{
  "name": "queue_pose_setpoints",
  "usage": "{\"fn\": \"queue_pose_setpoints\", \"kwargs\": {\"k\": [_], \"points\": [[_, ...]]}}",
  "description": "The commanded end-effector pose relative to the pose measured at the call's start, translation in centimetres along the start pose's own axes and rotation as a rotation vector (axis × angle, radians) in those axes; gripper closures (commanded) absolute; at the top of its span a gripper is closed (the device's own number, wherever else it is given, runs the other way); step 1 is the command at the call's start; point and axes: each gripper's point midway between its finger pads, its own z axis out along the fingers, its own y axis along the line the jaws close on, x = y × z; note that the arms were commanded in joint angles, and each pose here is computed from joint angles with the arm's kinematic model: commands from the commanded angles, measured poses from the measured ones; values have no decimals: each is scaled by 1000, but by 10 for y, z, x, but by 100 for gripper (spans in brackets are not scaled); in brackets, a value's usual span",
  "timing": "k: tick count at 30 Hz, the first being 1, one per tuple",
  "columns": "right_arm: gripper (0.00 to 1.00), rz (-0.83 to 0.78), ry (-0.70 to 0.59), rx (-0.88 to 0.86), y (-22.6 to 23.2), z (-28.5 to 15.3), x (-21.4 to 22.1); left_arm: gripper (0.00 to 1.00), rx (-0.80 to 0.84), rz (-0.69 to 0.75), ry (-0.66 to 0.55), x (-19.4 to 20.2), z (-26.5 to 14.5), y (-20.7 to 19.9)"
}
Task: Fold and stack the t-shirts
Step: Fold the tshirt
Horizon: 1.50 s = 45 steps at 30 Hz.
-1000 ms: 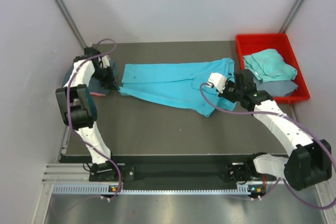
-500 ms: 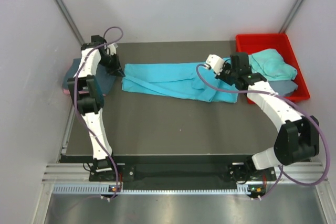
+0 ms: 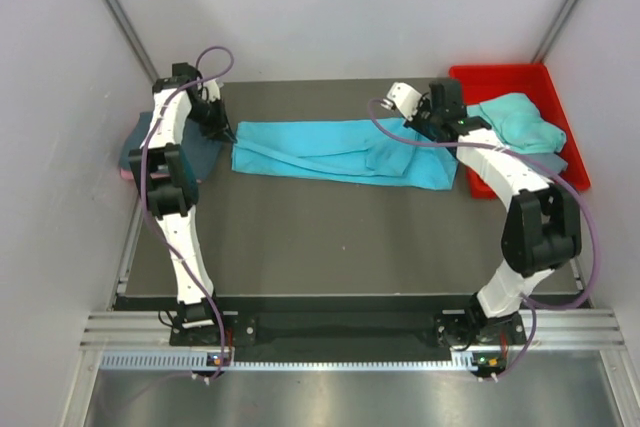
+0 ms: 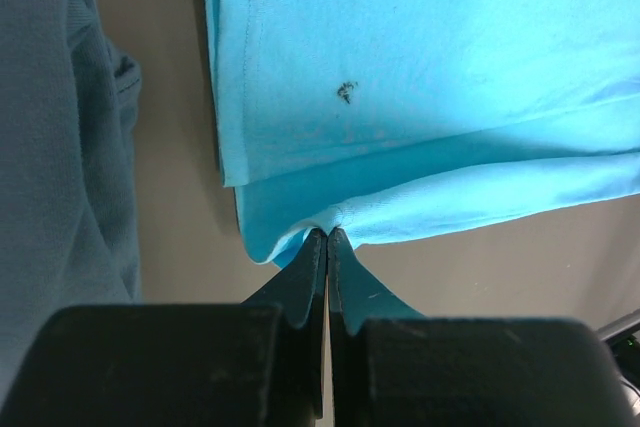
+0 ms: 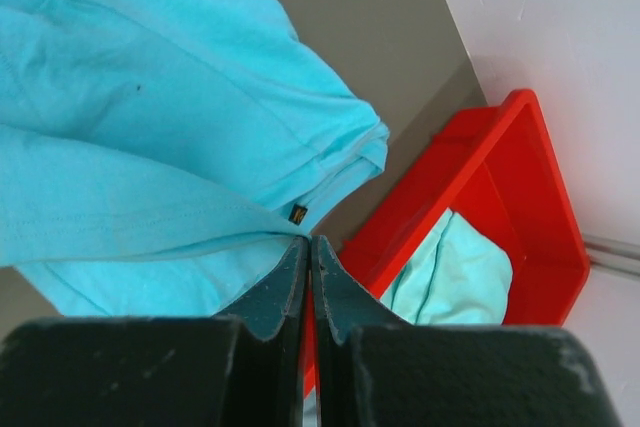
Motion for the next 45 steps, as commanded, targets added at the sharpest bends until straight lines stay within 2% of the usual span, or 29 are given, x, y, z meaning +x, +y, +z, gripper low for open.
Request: {"fn": "queue_pose_setpoints", "kwargs": {"k": [1,15,22,29,33,41,43,45], "points": [[100,17,-76,102,-39,5,-28,100,-16,45,-74,-17,-26,-7],[100,35,-13,176,-67,52,-18,100,-99,38,-138,-37,-27,13],[100,62,-28,232,-92,66,-23,100,-108,80,-156,-45,-23,11],[100,63,-27,221,-89,96,-26,100,-137,117,-158,-51,-8,11],[100,56,-12,229,-90,114,-24,94,-169,122,-165,-58,4,18],[100,50,25,254,-85,139,-12,94,-239,108,-178,-65,17,32],[100,54,25,273,-86,141,-12,91,-266,105,-187,-67,15,37],[96,66,40,322,-94,137,-11,63,-282,104,-206,-72,9,36]]}}
